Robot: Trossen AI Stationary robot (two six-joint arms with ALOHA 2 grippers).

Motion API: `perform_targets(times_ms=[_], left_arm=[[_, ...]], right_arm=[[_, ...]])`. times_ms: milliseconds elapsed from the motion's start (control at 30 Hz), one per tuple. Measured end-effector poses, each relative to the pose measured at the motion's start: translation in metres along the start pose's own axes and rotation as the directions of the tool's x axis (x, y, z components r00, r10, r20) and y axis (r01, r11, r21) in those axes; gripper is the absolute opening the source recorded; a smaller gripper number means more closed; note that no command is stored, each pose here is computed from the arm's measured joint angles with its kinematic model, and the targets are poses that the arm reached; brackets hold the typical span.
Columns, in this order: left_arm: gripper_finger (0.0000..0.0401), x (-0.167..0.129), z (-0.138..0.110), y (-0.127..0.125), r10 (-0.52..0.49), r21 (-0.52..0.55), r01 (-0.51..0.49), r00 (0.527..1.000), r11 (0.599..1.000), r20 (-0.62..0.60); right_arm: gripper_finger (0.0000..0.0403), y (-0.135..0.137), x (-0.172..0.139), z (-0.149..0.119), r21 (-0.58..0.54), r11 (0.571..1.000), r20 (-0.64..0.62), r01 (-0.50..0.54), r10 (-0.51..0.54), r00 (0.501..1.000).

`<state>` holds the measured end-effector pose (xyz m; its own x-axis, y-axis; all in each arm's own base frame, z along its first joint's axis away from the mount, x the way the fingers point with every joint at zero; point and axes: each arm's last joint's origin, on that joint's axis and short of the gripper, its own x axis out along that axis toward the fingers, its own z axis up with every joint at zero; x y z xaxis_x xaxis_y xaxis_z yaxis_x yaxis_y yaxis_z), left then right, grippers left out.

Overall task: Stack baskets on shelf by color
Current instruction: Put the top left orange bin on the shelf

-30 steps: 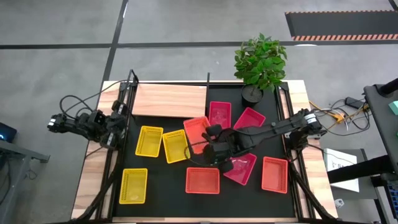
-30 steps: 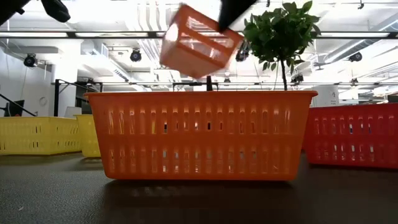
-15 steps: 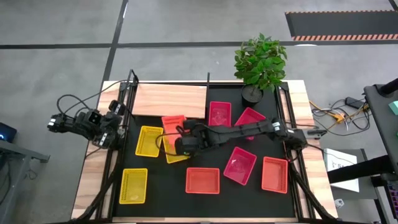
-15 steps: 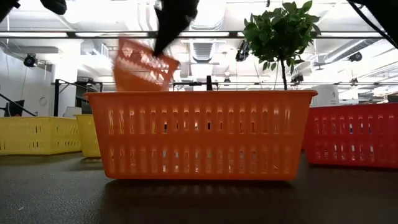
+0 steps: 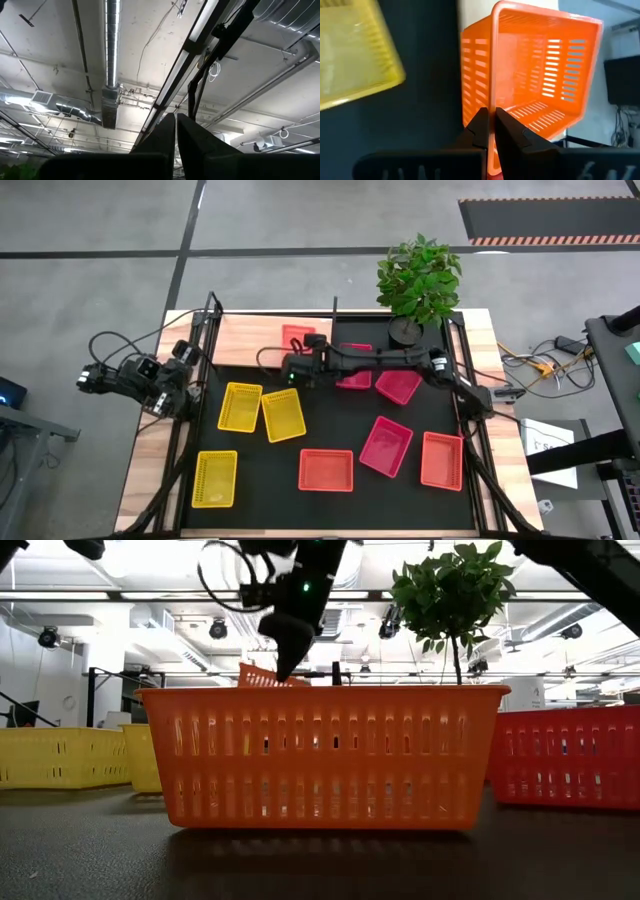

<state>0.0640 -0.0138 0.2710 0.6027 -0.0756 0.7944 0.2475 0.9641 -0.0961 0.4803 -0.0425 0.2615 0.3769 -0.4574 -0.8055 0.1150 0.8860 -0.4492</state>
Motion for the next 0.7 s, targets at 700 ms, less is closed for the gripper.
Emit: perform_targets(times_ms=[700], left_arm=[[0.0002,-0.001,0.003,0.000,-0.001,0.073,-0.001,1.000,0.997,0.028]], right_arm=[[0.0087,-0.028,0.055,-0.012,0.051,0.998,-0.098,0.032,-0.027,0.995]])
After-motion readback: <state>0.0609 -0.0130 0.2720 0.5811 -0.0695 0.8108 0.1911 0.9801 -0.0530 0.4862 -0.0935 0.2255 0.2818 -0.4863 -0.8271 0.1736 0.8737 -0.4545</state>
